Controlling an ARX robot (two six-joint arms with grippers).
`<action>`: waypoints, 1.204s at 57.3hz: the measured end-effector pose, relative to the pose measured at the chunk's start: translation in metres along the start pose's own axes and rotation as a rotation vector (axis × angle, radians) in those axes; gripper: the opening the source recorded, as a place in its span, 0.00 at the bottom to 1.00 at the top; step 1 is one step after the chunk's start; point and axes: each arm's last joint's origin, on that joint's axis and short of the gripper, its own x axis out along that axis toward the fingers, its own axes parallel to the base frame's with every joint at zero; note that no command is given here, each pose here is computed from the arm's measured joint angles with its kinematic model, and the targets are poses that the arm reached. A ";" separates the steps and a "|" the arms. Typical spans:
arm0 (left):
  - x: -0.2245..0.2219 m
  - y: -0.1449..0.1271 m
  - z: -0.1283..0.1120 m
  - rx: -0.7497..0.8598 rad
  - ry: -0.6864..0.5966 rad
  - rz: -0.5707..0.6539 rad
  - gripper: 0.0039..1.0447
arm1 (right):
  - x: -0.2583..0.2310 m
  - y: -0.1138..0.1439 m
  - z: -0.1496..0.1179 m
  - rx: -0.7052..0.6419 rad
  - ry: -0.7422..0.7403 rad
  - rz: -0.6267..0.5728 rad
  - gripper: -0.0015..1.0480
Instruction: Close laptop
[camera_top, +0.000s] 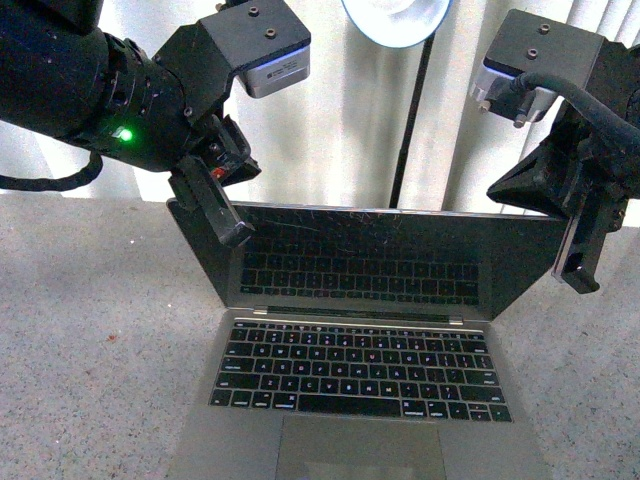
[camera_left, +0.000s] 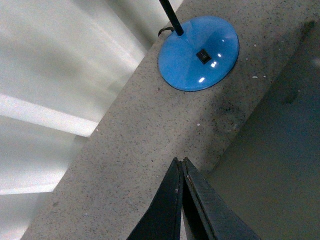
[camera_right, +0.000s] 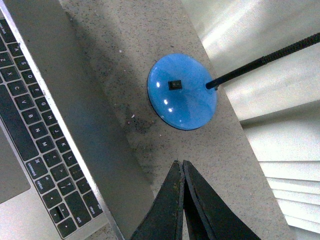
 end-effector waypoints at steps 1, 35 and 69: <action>0.000 0.000 0.000 0.001 0.001 0.000 0.03 | 0.000 0.001 0.000 -0.001 0.000 0.002 0.03; -0.003 -0.019 -0.017 -0.009 0.043 -0.082 0.03 | 0.005 0.023 -0.004 -0.047 0.017 0.092 0.03; -0.004 -0.053 -0.040 -0.061 0.055 -0.156 0.03 | 0.007 0.053 -0.032 -0.069 0.062 0.185 0.03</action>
